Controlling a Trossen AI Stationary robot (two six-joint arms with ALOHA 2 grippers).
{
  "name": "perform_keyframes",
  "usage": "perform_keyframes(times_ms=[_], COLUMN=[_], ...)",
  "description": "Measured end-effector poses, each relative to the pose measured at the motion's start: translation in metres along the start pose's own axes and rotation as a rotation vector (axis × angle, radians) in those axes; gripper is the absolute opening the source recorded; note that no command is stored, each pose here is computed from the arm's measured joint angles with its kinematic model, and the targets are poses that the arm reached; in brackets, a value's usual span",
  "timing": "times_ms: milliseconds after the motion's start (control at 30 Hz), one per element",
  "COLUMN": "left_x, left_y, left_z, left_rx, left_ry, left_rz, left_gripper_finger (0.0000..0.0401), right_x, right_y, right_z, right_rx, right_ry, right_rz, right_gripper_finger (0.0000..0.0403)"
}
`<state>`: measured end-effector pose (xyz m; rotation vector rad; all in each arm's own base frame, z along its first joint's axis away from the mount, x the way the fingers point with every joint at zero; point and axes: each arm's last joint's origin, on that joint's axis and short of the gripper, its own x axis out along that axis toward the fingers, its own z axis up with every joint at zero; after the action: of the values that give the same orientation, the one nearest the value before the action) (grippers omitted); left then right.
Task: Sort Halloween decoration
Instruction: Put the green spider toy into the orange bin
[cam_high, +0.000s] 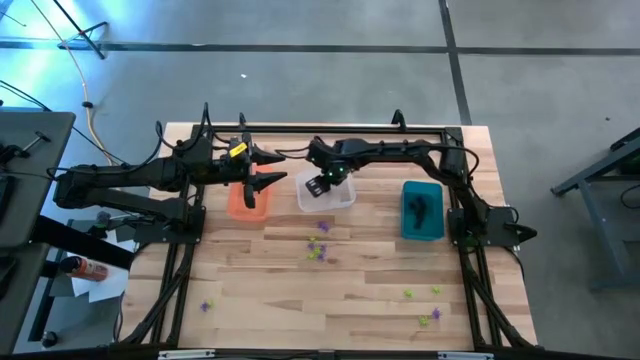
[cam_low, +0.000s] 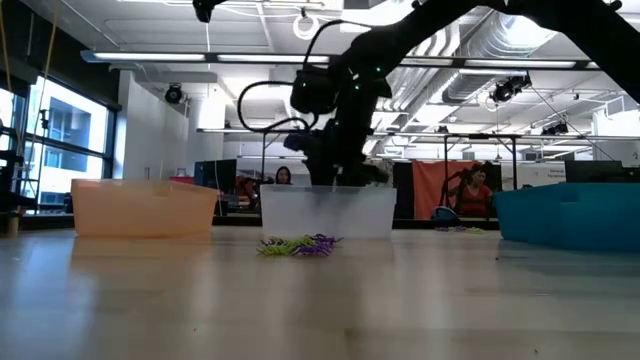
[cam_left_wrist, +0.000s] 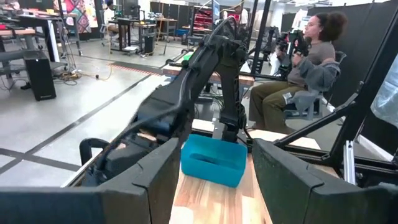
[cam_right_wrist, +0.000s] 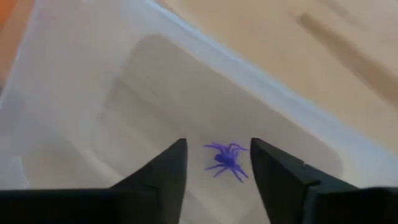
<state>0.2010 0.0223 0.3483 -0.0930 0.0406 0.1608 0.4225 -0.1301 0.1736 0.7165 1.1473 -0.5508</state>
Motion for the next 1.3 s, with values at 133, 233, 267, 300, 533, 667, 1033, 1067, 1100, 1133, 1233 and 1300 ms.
perform_keyframes(times_ms=[133, 233, 267, 300, 533, 667, 1033, 1067, 1100, 1133, 1233, 1300], left_x=[0.0, 0.0, -0.001, -0.001, -0.001, 0.0, 0.001, 0.001, 0.001, 0.001, 0.001, 0.001], left_y=[0.0, 0.0, 0.0, 0.0, 0.0, 0.0, 0.0, 0.0, 0.0, 0.0, 0.0, 0.0], left_z=[0.0, 0.0, 0.0, 0.0, 0.0, 0.0, -0.001, -0.001, -0.001, -0.001, -0.001, -0.001], left_rx=[0.0, 0.0, 0.0, 0.0, 0.0, 0.0, -0.011, -0.01, -0.011, -0.011, -0.01, -0.01], left_ry=[0.0, 0.001, 0.001, 0.0, 0.001, 0.001, 0.005, 0.005, 0.006, 0.005, 0.006, 0.006], left_rz=[0.0, 0.0, 0.0, 0.0, 0.002, 0.002, 0.002, 0.002, 0.002, 0.002, 0.002, 0.002], left_gripper_finger=[0.0188, 0.0188, 0.0188, 0.0188, 0.0188, 0.0188, 0.0188, 0.0188, 0.0188, 0.0188, 0.0188, 0.0188], right_x=[-0.024, -0.048, -0.059, -0.069, -0.132, -0.152, -0.18, -0.179, -0.177, -0.176, -0.175, -0.172], right_y=[0.006, 0.007, 0.006, 0.004, -0.023, -0.039, -0.036, -0.035, -0.034, -0.034, -0.034, -0.034], right_z=[0.007, 0.005, 0.002, -0.003, -0.063, -0.106, -0.16, -0.162, -0.164, -0.165, -0.165, -0.165], right_rx=[-0.111, -0.191, -0.212, -0.231, -0.148, -0.034, -0.299, -0.334, -0.353, -0.358, -0.33, -0.319], right_ry=[0.0, -0.03, -0.044, -0.061, -0.209, -0.325, -0.89, -0.911, -0.922, -0.929, -0.917, -0.897], right_rz=[-0.006, -0.022, -0.032, -0.042, -0.071, 0.0, 0.447, 0.45, 0.452, 0.455, 0.457, 0.45], right_gripper_finger=[0.0201, 0.0207, 0.0208, 0.0208, 0.0209, 0.0209, 0.0209, 0.0209, 0.0209, 0.0209, 0.0209, 0.0209])
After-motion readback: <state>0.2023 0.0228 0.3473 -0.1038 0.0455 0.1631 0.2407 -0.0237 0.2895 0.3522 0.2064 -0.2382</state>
